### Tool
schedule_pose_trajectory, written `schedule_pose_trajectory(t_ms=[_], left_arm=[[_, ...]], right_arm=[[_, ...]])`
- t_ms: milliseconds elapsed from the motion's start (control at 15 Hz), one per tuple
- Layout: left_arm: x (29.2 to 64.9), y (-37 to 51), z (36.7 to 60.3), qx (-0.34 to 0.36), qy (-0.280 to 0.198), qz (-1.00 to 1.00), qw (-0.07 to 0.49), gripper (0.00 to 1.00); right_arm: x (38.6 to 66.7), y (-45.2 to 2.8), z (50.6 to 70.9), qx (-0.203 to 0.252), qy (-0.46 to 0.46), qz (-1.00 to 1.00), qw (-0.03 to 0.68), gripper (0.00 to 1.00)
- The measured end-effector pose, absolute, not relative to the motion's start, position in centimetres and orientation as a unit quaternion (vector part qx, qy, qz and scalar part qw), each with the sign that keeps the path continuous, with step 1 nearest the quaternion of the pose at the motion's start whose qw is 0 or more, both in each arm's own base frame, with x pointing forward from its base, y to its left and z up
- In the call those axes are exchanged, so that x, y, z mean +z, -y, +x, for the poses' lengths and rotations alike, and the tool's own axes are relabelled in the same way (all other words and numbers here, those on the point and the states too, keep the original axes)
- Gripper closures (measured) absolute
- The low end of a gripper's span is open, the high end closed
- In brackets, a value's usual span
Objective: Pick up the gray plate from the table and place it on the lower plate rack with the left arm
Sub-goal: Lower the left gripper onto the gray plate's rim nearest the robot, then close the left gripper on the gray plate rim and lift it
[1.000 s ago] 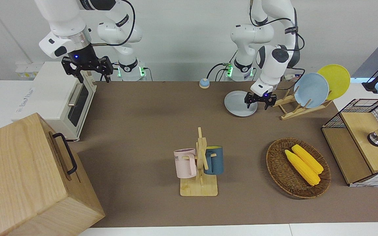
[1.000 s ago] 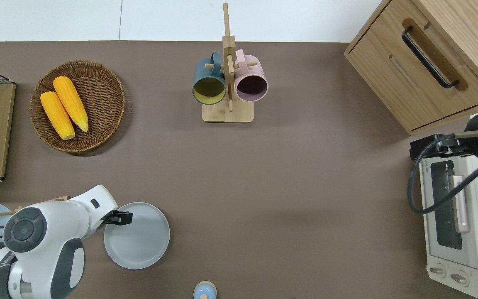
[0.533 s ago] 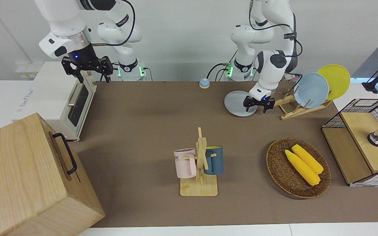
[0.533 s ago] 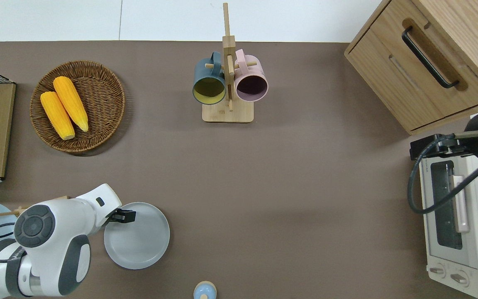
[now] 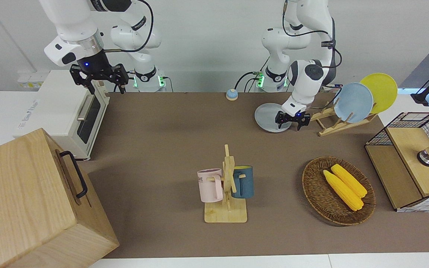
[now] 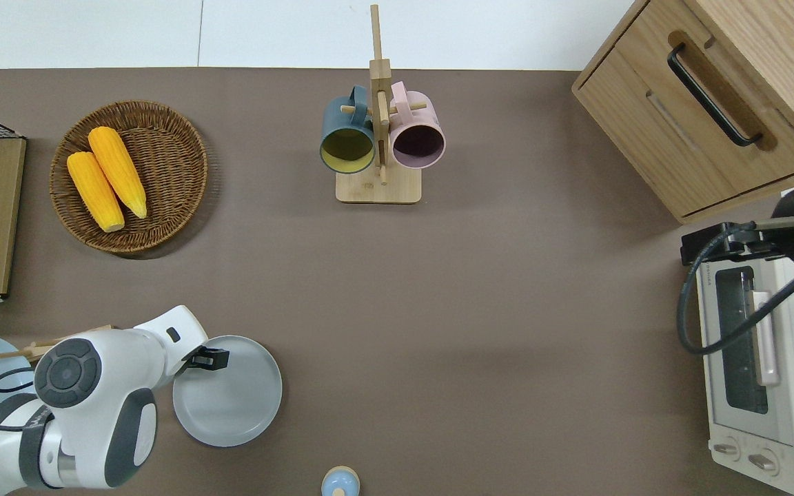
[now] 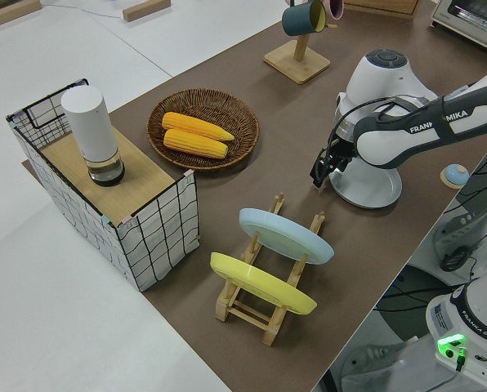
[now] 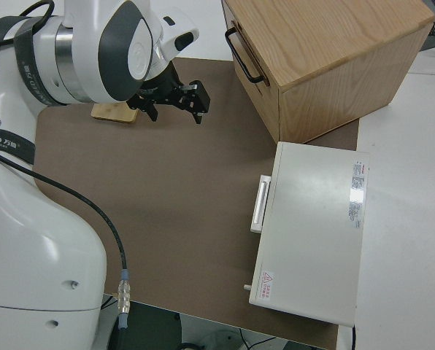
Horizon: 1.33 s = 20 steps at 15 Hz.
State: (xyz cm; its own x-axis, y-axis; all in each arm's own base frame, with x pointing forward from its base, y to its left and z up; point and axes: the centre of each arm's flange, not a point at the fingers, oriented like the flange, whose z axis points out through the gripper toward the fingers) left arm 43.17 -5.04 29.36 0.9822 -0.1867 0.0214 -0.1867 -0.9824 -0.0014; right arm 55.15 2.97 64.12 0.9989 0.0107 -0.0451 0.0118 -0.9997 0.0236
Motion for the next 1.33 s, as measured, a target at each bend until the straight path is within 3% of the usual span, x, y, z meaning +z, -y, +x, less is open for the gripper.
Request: schedule_pose_trajectory(t_ms=[133, 200, 267, 467, 600, 933, 1133, 1333], left_arm=[[29.3, 5.2, 43.1, 0.01, 0.096, 0.995, 0.0, 0.28], [29.2, 5.3, 43.1, 0.01, 0.096, 0.995, 0.0, 0.28], [29.3, 5.3, 43.1, 0.01, 0.097, 0.995, 0.0, 0.35], [29.7, 5.8, 43.2, 0.015, 0.102, 0.995, 0.0, 0.7], [29.8, 5.8, 43.2, 0.016, 0.102, 0.995, 0.0, 0.81], [29.9, 5.8, 43.2, 0.017, 0.102, 0.995, 0.0, 0.85], [30.2, 5.8, 43.2, 0.021, 0.103, 0.994, 0.0, 0.97], [30.4, 5.7, 43.2, 0.023, 0.103, 0.994, 0.0, 0.97]], right_arm=[[64.1, -3.0, 55.1, -0.022, -0.006, 1.0, 0.012, 0.01], [64.1, -3.0, 55.1, -0.022, -0.006, 1.0, 0.012, 0.01], [64.1, -3.0, 55.1, -0.022, -0.006, 1.0, 0.012, 0.01], [64.1, -3.0, 55.1, -0.022, -0.006, 1.0, 0.012, 0.01], [64.1, -3.0, 55.1, -0.022, -0.006, 1.0, 0.012, 0.01], [64.1, -3.0, 55.1, -0.022, -0.006, 1.0, 0.012, 0.01], [64.1, -3.0, 55.1, -0.022, -0.006, 1.0, 0.012, 0.01], [64.1, -3.0, 55.1, -0.022, -0.006, 1.0, 0.012, 0.01]])
